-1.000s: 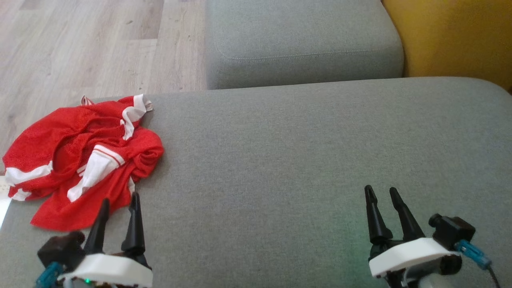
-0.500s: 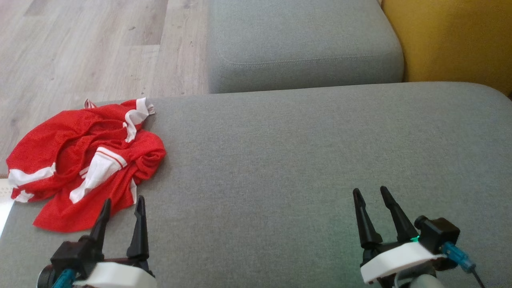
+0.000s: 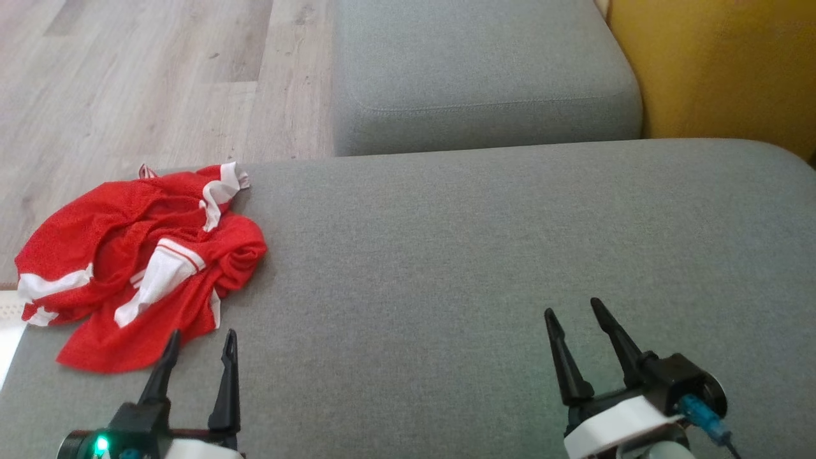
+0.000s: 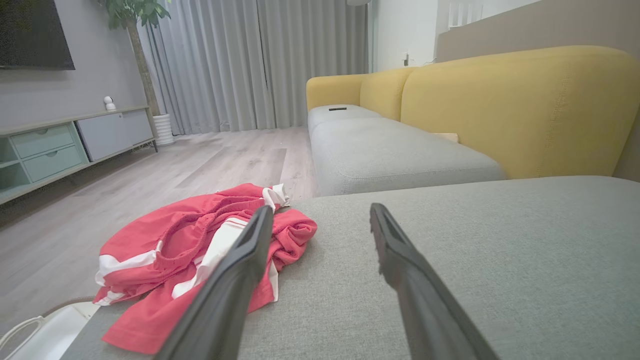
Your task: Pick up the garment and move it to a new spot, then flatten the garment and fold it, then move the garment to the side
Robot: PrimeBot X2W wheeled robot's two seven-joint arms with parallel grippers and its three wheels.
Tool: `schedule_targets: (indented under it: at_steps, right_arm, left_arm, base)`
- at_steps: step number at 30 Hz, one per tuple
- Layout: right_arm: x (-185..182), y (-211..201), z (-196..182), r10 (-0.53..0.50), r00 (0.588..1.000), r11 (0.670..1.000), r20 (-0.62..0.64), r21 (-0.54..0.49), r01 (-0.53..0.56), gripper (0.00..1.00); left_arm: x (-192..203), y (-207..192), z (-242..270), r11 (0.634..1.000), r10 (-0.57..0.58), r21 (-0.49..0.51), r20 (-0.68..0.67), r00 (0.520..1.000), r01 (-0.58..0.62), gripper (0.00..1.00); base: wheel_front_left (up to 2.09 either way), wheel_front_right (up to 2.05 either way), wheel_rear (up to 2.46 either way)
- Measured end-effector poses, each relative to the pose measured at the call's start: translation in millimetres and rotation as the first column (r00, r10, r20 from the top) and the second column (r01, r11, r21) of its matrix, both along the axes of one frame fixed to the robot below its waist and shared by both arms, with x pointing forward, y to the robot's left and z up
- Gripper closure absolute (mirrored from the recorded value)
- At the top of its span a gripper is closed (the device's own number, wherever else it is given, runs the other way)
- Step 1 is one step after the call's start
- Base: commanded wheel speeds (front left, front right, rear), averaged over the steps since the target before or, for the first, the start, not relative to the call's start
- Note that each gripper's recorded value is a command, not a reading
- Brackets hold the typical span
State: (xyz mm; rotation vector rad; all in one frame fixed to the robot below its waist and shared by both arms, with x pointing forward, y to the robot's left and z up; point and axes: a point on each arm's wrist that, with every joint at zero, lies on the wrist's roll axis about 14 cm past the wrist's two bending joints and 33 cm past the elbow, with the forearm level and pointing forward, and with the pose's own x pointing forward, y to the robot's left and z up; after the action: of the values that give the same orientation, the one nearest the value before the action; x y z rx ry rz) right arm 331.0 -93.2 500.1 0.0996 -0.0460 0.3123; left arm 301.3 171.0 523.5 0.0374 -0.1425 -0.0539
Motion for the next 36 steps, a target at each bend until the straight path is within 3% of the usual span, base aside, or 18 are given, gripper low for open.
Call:
schedule_targets:
  at_steps: [19,29,36]
  right_arm:
    - [-6,5,-13,0.017,0.999,1.000,-0.032,-0.020,-0.017,0.00]
    - [-1,26,-14,0.087,0.995,0.996,-0.037,-0.029,-0.088,0.00]
    - [0,56,-20,0.186,0.981,0.981,-0.062,-0.039,-0.188,0.00]
  left_arm:
    - [-1,6,-16,1.000,0.010,-0.020,-0.050,0.999,-0.011,0.00]
    - [-14,32,-19,0.993,0.114,-0.037,-0.056,0.992,-0.116,0.00]
    - [-37,68,-15,0.966,0.251,-0.046,-0.039,0.967,-0.253,0.00]
  base:
    - [0.00,0.00,0.00]
    - [0.00,0.00,0.00]
    - [0.00,0.00,0.00]
